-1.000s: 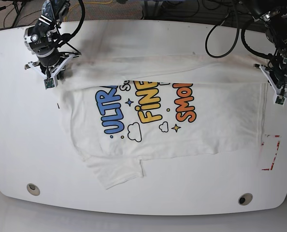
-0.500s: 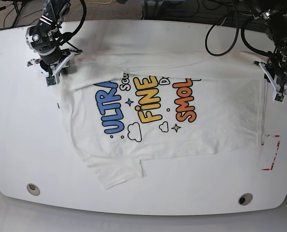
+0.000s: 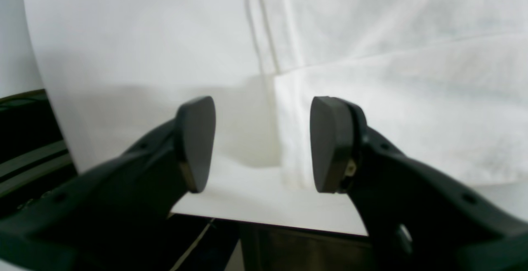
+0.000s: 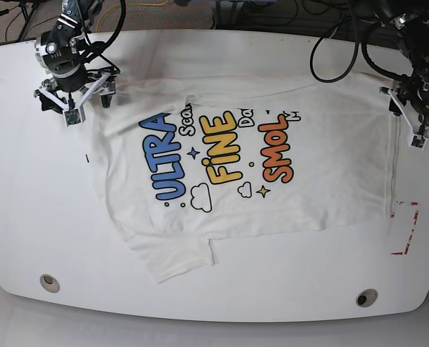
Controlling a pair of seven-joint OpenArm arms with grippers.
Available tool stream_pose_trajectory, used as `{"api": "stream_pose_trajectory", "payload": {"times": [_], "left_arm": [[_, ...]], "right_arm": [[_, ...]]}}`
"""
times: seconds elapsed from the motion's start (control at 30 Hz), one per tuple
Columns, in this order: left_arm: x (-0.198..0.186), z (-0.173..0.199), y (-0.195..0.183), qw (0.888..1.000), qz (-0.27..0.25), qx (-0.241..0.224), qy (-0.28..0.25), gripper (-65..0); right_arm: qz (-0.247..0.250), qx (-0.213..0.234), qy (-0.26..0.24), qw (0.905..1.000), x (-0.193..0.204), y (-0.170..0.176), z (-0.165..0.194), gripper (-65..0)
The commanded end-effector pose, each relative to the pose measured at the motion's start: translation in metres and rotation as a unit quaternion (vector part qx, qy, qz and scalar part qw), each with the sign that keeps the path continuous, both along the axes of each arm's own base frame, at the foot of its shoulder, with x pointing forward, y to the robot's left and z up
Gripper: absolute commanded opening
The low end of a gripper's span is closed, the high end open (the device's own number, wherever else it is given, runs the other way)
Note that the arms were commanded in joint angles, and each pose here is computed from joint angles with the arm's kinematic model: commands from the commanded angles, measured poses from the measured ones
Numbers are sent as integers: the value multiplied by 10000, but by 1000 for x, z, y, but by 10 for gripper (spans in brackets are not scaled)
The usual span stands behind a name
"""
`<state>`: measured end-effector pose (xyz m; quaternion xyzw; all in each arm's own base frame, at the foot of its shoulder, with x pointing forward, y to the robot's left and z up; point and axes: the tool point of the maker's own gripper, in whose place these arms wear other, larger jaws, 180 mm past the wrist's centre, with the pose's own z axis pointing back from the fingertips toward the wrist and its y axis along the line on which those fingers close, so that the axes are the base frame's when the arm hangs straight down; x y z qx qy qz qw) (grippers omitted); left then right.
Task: Layout the t-shirt on the table in an organized manner, then fold the t-shirt properly
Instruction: 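Open both grippers and release the shirt edge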
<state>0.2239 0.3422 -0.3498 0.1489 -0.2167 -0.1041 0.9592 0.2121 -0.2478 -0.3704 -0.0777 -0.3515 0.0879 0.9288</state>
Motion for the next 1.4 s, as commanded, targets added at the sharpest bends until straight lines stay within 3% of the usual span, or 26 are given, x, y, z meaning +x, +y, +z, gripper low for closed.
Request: {"api": "stream_pose_trajectory", "payload": {"times": [0.0,0.5,1.03,1.37], "left_arm": [[22,26,7,9990,-31,164,-426,-300],[47,66,30,9948,-8,520,-875,-304],[17,26,11,9963,475,-114,-706,-306],[9,21,13,9966,529,-105,-618,-306]], "right_arm": [[45,105,-383,9992,11,4,17,-117],[65,342,-564,9978,18,10,22,-119],[-195,553,-153,9982,7,-5,-12,-119],[-455,787,17,9959,8,-15,-33,-119]]}}
